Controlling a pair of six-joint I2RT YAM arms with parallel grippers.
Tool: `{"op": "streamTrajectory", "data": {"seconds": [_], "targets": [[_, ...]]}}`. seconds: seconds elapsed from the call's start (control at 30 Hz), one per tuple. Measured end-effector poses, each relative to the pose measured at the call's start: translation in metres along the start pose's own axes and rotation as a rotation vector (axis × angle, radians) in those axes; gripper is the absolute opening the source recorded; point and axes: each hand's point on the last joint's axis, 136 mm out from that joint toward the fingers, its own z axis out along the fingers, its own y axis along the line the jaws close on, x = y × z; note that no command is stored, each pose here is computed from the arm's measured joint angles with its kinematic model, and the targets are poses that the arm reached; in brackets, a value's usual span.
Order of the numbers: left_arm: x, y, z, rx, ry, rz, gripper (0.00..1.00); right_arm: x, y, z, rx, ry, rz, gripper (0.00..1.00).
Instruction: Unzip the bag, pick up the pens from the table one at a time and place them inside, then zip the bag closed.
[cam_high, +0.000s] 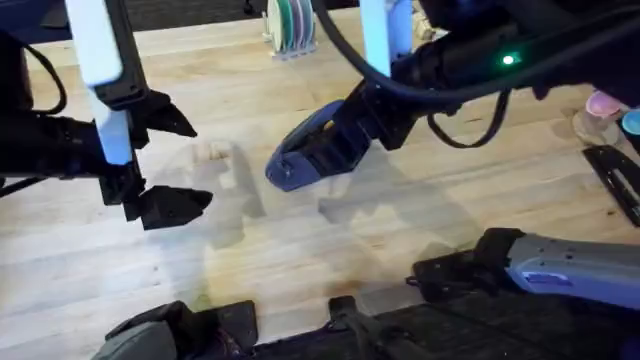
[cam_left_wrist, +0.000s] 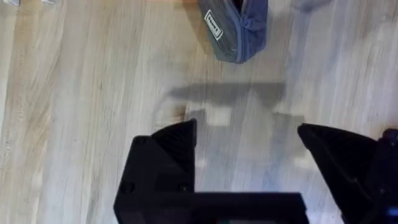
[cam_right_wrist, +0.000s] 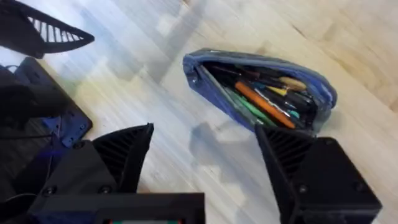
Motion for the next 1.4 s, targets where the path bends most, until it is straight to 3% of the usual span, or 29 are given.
{"op": "streamTrajectory", "data": {"seconds": [0.37,0.9,1.2,1.4], "targets": [[0.0,0.002,0.0,-0.008,0.0,0.006,0.993,0.009,-0.002,0.017,-0.005,0.075,0.024,0.998],[0.023,0.005,0.031,0.124,0.0,-0.093,0.993,0.012,0.02,0.042,-0.058,0.055,0.11,0.998],[0.023,0.004,0.033,0.132,-0.003,-0.099,0.993,0.017,0.04,0.057,0.011,0.028,0.112,0.998],[0.023,0.005,0.033,0.132,-0.003,-0.099,0.993,0.016,0.037,0.073,0.088,0.0,0.172,0.998]]}}
